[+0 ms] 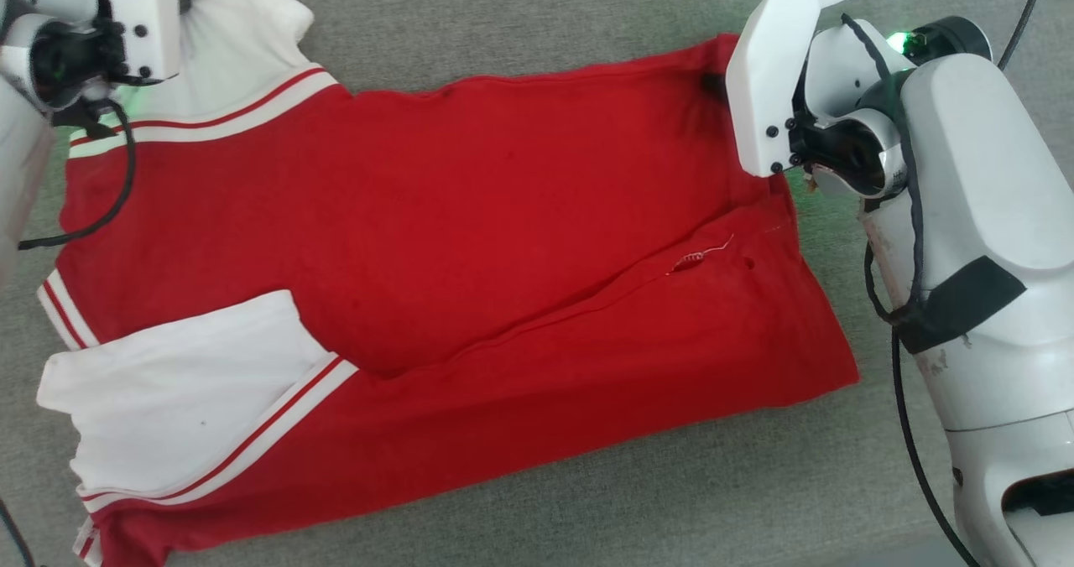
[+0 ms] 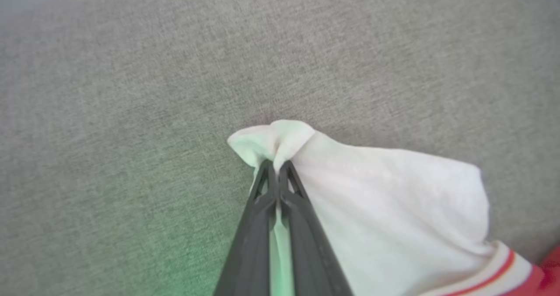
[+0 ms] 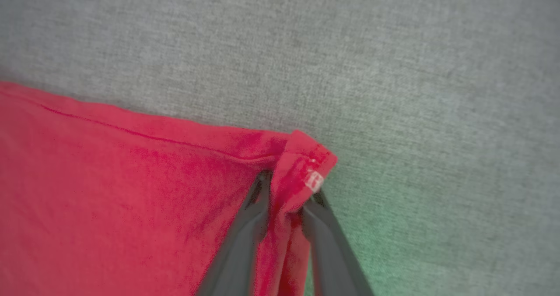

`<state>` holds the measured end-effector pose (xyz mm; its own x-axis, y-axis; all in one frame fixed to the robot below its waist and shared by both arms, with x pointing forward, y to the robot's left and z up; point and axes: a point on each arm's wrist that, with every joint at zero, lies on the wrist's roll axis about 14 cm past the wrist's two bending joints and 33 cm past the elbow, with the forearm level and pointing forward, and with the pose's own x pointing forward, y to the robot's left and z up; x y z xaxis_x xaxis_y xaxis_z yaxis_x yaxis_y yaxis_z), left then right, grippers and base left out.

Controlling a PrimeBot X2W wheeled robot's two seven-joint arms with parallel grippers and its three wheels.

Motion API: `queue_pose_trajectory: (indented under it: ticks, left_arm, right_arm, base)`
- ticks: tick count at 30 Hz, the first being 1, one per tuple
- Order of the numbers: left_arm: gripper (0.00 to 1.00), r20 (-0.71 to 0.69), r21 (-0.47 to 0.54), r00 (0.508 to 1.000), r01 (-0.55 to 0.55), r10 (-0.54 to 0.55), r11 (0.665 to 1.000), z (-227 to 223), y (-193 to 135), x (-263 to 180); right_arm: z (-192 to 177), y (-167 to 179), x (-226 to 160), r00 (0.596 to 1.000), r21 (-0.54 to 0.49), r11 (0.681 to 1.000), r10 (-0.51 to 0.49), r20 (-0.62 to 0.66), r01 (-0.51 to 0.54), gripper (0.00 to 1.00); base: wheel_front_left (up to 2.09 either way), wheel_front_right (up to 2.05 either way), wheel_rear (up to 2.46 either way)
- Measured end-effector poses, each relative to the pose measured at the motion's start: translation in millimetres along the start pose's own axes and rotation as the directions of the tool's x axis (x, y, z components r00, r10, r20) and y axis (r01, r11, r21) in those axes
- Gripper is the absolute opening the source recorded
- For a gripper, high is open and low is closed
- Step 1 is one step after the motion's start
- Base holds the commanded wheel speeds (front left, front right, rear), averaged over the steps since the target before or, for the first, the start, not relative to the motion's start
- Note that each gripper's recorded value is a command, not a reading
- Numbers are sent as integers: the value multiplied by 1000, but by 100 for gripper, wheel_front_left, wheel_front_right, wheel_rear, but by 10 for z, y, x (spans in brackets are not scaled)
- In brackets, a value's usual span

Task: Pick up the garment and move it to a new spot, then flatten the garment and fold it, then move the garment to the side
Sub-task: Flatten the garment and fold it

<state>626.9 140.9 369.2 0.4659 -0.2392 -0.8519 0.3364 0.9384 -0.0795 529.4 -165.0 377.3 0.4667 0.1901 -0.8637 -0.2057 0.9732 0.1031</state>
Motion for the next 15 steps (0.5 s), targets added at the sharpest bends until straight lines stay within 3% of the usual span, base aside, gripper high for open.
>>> queue_pose_trajectory:
  ticks: [15]
  left_arm:
    - [0, 54, 46, 998, -15, 12, 999, 147, 100, -663]
  right_arm:
    - [186, 51, -348, 989, -72, 997, 33, 146, -22, 0]
  base:
    - [0, 0, 0]
